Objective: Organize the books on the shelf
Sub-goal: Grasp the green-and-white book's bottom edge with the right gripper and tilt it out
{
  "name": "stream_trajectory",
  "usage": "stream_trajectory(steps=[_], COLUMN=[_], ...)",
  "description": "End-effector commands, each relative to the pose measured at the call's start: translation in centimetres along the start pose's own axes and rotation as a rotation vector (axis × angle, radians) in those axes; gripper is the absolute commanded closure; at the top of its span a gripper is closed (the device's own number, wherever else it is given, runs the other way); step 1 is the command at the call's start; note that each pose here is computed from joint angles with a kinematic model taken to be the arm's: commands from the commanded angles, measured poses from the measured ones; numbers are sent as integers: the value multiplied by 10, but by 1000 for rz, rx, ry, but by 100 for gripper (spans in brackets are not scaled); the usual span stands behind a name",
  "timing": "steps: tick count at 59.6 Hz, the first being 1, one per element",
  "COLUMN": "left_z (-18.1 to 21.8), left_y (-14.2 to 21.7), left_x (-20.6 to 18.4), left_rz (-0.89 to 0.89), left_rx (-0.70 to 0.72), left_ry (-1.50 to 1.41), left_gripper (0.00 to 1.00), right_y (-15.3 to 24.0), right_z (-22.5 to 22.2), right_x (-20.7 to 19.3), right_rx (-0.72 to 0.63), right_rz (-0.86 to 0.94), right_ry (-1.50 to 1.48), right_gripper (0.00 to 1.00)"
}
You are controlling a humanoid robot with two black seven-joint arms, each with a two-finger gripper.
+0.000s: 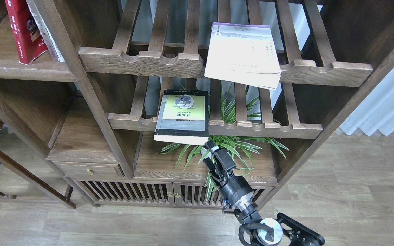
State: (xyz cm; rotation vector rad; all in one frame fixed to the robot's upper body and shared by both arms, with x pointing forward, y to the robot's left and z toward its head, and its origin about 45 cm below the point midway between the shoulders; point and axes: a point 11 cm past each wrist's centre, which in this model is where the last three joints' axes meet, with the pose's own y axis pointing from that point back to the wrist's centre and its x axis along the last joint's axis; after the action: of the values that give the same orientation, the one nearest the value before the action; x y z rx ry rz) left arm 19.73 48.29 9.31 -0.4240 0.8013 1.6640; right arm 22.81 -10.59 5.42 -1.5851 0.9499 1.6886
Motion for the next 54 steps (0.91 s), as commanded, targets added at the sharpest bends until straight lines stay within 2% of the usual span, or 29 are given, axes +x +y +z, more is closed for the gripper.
stream_trajectory(steps=[1,21,33,44,54], left_z=[0,-2,-1,-1,-1], left_y=[1,3,3,1,1], left_x=[1,2,2,1,0], left_rz=[2,7,6,2,1], left_rx=[-1,4,1,5,4], left_ry=[0,1,3,5,5], left_gripper=[0,0,0,0,0], right_y=[-4,-17,-38,-48,-47], right_z=[-4,-13,-27,-43,-30], right_x=[-4,-16,-32,-28,-22], right_rx=[10,21,24,27,-27], right_rz=[-13,-45,-83,-56,-37], right_ry=[4,23,46,103,123], right_gripper=[1,1,1,1,1])
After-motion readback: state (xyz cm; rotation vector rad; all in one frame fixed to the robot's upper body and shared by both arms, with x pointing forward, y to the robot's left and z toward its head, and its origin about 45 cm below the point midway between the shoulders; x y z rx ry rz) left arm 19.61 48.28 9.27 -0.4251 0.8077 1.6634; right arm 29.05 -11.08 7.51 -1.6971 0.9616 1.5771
